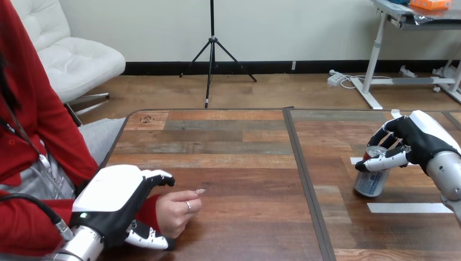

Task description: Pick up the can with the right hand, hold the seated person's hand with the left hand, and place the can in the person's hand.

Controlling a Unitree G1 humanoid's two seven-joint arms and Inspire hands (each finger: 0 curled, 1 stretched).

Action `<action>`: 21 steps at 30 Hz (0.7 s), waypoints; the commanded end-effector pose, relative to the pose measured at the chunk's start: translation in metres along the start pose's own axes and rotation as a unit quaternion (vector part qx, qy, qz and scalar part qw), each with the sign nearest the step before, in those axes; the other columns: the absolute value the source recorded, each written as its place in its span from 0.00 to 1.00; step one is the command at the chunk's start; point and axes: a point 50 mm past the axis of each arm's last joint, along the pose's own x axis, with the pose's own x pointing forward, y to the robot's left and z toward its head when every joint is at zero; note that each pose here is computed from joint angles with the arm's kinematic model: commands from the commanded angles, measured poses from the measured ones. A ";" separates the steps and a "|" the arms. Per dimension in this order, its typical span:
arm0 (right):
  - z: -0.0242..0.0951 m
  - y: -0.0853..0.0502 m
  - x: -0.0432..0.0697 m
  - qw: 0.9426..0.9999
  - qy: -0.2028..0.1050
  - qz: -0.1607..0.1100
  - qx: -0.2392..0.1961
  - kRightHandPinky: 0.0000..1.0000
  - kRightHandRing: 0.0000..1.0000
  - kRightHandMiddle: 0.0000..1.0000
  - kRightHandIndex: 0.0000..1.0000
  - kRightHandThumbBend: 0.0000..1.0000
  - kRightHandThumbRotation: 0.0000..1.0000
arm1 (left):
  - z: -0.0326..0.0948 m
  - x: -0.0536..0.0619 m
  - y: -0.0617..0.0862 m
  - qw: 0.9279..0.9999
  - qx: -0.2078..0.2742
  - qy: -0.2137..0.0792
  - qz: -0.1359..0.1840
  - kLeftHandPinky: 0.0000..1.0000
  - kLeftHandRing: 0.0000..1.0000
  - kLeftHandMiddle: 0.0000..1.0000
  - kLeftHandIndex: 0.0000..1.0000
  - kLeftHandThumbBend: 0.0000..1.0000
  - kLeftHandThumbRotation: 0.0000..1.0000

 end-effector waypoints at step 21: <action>0.029 -0.029 0.006 0.997 -0.061 -0.047 0.014 0.35 0.39 0.45 0.49 0.68 0.00 | -0.006 0.016 0.013 0.999 0.047 0.020 -0.004 0.71 0.79 0.80 0.78 1.00 0.16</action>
